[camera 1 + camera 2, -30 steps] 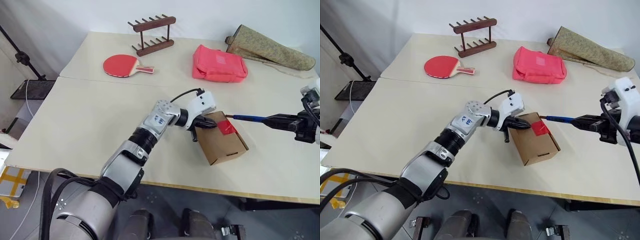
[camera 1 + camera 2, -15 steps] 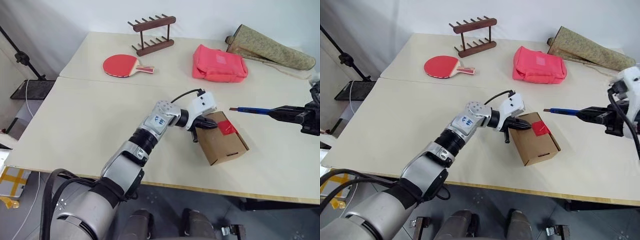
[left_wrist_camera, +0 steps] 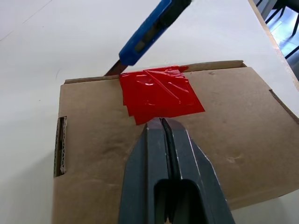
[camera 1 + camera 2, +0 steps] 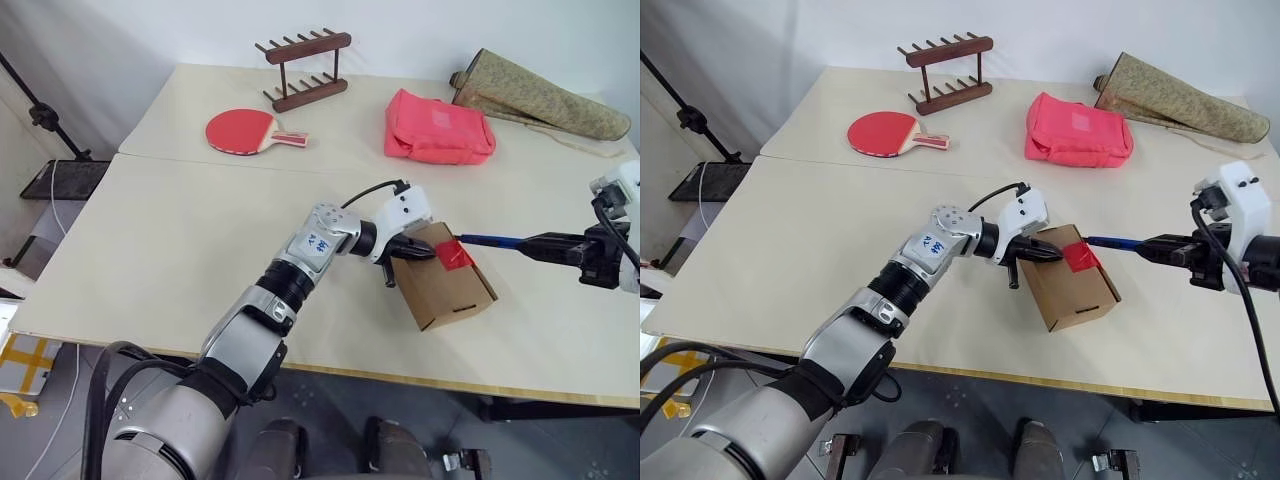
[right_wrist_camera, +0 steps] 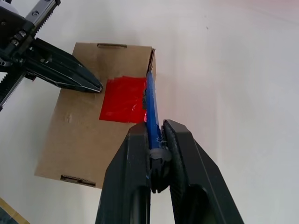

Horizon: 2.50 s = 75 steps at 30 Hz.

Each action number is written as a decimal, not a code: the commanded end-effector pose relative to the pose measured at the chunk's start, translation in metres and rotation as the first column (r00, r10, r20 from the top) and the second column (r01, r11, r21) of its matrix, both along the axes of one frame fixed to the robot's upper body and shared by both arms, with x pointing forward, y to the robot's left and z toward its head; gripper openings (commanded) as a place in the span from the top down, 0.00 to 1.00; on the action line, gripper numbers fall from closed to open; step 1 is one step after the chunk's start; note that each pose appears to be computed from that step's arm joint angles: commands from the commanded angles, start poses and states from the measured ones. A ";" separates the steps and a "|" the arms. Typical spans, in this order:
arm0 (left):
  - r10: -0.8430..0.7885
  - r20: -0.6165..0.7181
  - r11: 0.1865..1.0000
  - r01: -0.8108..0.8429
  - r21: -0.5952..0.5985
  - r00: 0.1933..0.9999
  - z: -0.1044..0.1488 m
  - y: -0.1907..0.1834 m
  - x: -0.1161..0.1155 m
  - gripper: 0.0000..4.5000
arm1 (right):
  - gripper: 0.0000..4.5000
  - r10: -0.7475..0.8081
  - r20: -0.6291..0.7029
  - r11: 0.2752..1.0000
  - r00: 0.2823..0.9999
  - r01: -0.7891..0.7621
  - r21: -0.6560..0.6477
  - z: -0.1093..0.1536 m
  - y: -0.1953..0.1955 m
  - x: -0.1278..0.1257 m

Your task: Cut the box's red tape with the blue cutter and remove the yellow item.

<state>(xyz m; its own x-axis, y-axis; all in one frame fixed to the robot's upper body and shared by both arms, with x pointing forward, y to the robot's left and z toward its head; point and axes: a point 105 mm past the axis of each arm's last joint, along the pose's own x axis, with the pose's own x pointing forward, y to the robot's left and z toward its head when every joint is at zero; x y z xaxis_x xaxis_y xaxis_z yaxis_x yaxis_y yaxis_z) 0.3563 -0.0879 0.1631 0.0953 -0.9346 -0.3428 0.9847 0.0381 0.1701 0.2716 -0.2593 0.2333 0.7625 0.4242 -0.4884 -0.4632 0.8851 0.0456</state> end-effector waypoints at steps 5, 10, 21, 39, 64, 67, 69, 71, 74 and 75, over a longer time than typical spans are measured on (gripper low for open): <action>0.003 -0.048 0.996 0.001 0.089 0.999 -0.026 0.003 -0.004 1.00 | 0.96 -0.001 0.096 1.000 0.995 0.002 -0.013 0.026 -0.002 0.000; 0.004 -0.051 0.996 0.000 0.087 0.999 -0.026 0.003 -0.004 1.00 | 0.96 0.008 0.116 1.000 0.993 -0.008 -0.006 0.034 0.001 0.000; -0.002 -0.051 0.996 0.007 0.093 0.999 -0.027 0.003 -0.005 1.00 | 0.96 0.015 0.098 1.000 0.995 -0.015 -0.002 0.025 0.006 0.000; -0.010 -0.054 0.995 0.015 0.099 0.999 -0.029 0.003 -0.008 1.00 | 0.96 0.003 0.092 1.000 0.996 -0.005 0.016 0.022 0.000 -0.005; -0.014 0.037 0.949 0.002 0.314 0.999 -0.055 0.017 0.000 1.00 | 0.96 0.028 -0.122 0.999 0.992 -0.030 -0.017 0.011 0.008 -0.013; -0.023 0.053 0.925 0.002 0.380 0.998 -0.062 0.021 0.002 1.00 | 0.96 0.051 -0.166 0.998 0.985 -0.057 -0.030 0.012 0.013 -0.008; -0.026 0.046 0.921 0.006 0.388 0.999 -0.063 0.021 0.002 1.00 | 0.96 0.053 -0.184 0.998 0.982 -0.060 -0.034 0.014 0.015 -0.001; -0.022 0.029 0.925 0.009 0.379 0.999 -0.064 0.019 0.001 1.00 | 0.96 0.047 -0.195 0.998 0.980 -0.054 -0.032 0.018 0.016 0.007; -0.024 0.012 0.926 0.017 0.378 1.000 -0.068 0.019 -0.001 1.00 | 0.96 0.022 -0.222 0.999 0.975 -0.032 -0.039 0.023 0.015 0.018; -0.025 0.003 0.925 0.022 0.380 1.000 -0.071 0.020 -0.002 1.00 | 0.96 0.034 -0.227 0.999 0.973 -0.040 -0.021 0.028 0.018 0.022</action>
<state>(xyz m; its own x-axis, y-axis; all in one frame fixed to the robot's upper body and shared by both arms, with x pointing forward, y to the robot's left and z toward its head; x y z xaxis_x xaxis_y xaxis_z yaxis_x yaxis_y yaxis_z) 0.3568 -0.0902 0.1557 0.1019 -0.8575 -0.5043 0.9498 -0.0668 0.3056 0.2924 -0.2464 0.2552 0.6346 0.3964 -0.6635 -0.4523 0.8866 0.0971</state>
